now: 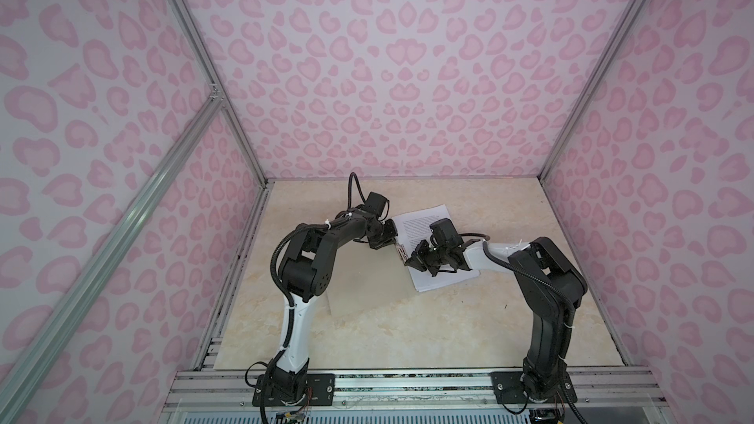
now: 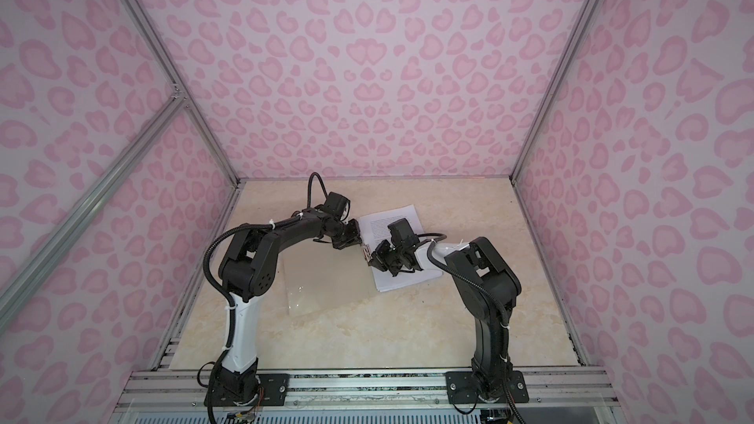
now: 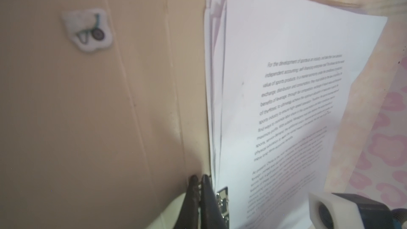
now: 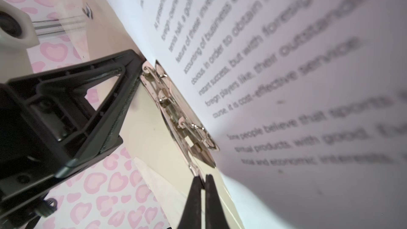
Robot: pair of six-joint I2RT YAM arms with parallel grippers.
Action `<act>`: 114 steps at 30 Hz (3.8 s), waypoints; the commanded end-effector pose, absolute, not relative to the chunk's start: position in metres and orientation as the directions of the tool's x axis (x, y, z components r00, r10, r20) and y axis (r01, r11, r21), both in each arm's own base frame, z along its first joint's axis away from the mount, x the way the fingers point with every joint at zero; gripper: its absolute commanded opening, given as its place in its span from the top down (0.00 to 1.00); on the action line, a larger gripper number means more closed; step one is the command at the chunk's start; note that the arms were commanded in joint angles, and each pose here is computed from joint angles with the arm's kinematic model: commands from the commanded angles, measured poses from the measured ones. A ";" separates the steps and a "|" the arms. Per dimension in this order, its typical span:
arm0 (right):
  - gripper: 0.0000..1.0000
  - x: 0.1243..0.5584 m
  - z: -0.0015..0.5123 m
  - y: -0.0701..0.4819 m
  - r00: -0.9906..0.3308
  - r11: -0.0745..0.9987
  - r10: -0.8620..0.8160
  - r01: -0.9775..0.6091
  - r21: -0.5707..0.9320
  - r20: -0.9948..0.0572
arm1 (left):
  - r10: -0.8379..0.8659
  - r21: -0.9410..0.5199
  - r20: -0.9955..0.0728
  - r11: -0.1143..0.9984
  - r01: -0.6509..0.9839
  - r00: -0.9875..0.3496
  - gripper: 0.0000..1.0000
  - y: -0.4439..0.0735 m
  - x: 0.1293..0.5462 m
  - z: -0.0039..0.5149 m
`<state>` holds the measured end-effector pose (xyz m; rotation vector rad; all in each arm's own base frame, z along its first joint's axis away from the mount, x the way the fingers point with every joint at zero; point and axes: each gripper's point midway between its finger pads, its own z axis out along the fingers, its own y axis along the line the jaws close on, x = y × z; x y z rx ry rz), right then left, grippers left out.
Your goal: Put the files into the folder
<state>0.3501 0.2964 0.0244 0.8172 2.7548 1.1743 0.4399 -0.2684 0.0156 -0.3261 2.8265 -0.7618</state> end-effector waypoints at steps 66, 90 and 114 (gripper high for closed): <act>1.00 0.336 -0.059 0.251 -0.904 0.862 0.427 0.402 0.308 -0.014 | -0.272 -0.431 -0.059 0.875 -0.221 -0.961 0.88 -0.251 0.402 -0.016; 0.75 0.366 -0.005 0.289 -0.942 0.782 0.336 0.272 0.561 -0.012 | -0.263 -0.458 -0.084 0.867 -0.197 -0.961 0.87 -0.252 0.412 0.004; 0.34 0.403 0.078 0.270 -0.934 0.772 0.273 0.068 0.632 -0.232 | -0.376 -0.609 -0.298 0.782 -0.129 -0.877 0.19 -0.181 0.350 0.144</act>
